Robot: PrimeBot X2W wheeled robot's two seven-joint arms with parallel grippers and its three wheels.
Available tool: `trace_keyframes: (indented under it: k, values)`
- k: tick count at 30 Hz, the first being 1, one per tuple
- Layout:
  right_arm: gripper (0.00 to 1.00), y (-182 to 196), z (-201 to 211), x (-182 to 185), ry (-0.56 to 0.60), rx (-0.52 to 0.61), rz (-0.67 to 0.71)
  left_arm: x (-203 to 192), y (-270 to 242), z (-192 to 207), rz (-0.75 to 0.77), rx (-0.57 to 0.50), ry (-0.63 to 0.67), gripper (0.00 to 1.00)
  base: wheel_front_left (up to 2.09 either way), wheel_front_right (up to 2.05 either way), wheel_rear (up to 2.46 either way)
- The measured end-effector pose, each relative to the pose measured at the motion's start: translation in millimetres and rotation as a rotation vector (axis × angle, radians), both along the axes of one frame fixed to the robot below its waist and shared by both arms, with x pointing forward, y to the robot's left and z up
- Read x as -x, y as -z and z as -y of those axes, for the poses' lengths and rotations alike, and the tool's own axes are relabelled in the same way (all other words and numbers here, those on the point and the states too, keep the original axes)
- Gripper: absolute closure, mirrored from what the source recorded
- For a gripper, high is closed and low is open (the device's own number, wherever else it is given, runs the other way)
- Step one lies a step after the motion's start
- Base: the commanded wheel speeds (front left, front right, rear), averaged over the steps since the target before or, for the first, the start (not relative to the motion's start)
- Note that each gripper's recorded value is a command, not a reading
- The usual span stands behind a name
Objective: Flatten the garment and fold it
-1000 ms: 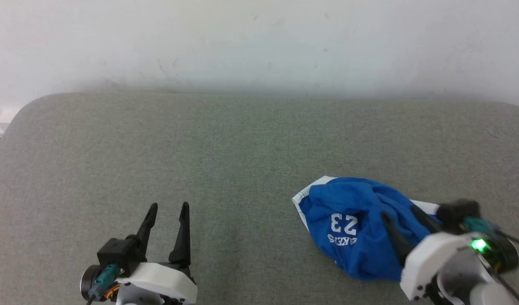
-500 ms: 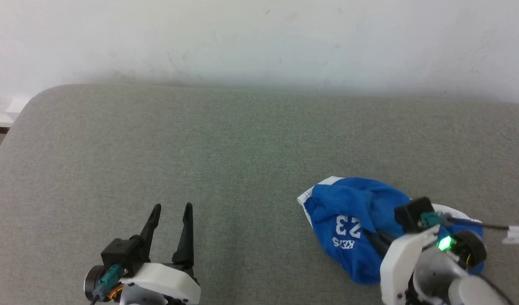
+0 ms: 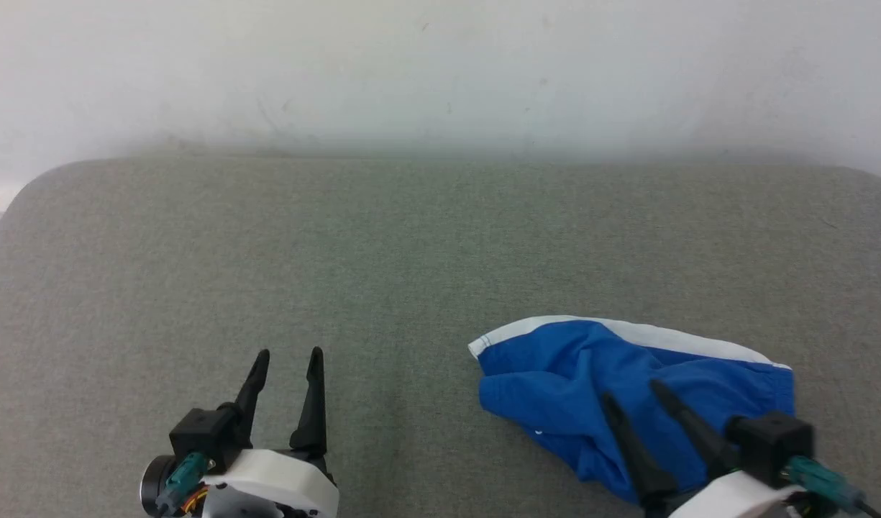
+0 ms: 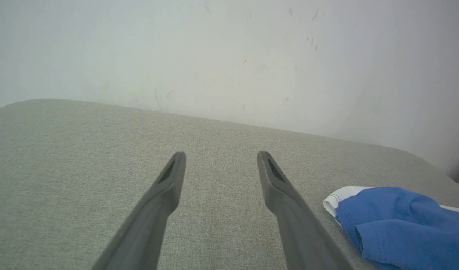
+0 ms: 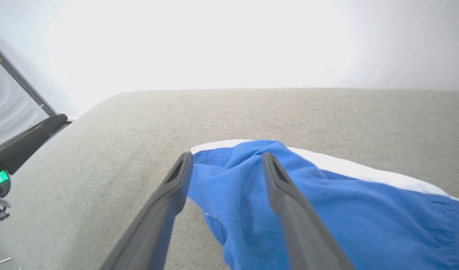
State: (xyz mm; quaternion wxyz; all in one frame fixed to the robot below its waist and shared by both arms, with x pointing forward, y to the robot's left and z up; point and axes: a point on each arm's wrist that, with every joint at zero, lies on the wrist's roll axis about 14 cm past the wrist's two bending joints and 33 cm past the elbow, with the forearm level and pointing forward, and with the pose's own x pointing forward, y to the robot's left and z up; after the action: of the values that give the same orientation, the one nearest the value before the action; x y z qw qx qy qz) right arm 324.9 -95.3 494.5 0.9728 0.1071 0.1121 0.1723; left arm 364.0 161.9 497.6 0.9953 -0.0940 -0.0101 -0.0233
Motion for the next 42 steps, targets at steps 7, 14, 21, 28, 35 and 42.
trace_keyframes:
  k: [7,14,21,28,35,42]
  values:
    - [0.00,-25,49,-4,0.187,0.011,0.165,-4,-1,16,-0.010,-0.006,0.049,0.00,0.00,0.00,0.00]
    - [0.00,-28,100,1,0.338,0.084,0.173,-26,-2,83,-0.085,0.003,0.276,0.00,0.00,0.00,0.00]
    - [0.00,-24,113,1,0.381,0.087,0.148,-40,40,150,-0.339,-0.104,0.538,0.00,0.00,0.00,0.00]
    - [0.00,-10,121,5,0.416,0.063,0.094,-54,87,158,-0.539,-0.275,0.605,0.00,0.00,0.00,0.00]
    - [0.00,6,126,7,0.440,0.048,0.039,-58,118,167,-0.710,-0.453,0.703,0.00,0.00,0.00,0.00]
    - [0.00,20,122,4,0.422,0.041,-0.025,-59,115,174,-0.729,-0.438,0.727,1.00,0.00,0.00,0.00]
